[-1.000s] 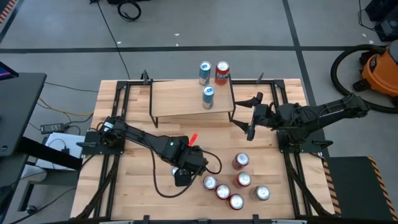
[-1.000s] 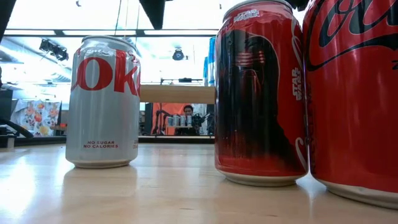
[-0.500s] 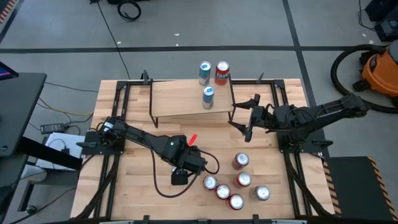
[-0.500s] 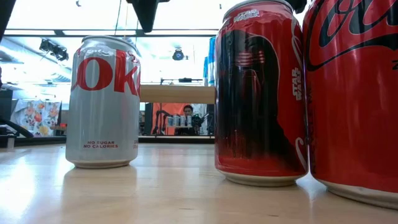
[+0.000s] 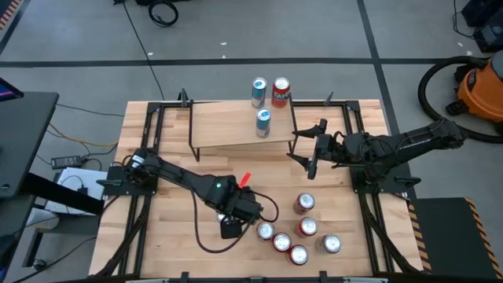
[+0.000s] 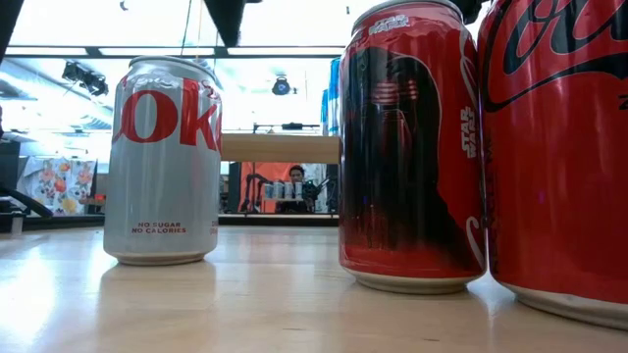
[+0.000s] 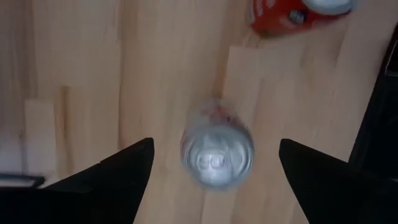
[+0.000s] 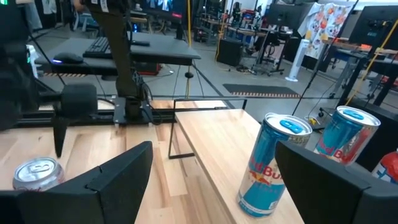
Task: Place canned beverage on shelf
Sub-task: Put the left silver soda can on the shelf
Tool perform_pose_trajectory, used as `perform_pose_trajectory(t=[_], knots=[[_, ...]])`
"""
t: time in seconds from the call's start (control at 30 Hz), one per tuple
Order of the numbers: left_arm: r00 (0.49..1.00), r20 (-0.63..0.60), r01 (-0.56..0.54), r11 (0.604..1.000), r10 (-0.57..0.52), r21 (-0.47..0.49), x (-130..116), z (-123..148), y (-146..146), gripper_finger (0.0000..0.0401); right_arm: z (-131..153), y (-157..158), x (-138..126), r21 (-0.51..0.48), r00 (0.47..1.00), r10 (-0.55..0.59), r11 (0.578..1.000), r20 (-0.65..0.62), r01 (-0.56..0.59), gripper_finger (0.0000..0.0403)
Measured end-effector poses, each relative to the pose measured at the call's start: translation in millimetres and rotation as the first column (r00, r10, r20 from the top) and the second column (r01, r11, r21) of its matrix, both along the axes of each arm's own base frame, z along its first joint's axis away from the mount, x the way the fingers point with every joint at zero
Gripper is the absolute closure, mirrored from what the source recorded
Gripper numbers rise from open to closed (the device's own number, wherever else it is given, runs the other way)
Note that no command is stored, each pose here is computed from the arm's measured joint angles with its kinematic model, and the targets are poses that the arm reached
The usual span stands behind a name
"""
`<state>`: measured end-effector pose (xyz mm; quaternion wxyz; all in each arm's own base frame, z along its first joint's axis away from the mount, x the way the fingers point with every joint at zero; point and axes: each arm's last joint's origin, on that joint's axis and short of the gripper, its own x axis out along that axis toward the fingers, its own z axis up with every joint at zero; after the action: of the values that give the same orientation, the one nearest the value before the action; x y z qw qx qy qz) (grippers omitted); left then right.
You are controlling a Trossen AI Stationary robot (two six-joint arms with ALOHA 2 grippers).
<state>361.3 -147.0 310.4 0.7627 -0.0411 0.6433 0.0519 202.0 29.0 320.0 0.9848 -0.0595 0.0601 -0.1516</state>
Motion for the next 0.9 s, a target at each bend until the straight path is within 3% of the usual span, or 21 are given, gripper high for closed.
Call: perform_pose_trajectory(t=[0.23, 0.9], knots=[[0.996, -0.071, 0.053, 0.998, -0.051, 0.031, -1, -31, -5, 0.0043, 0, 0, 0, 0.004, 1.000, 0.003, 1.000, 0.003, -0.003, 0.0053], [0.989, -0.128, 0.081, 0.996, -0.075, 0.038, -9, -83, -13, 0.0043, 0, 1, 0, 0.013, 1.000, 0.019, 1.000, 0.006, -0.019, 0.0053]])
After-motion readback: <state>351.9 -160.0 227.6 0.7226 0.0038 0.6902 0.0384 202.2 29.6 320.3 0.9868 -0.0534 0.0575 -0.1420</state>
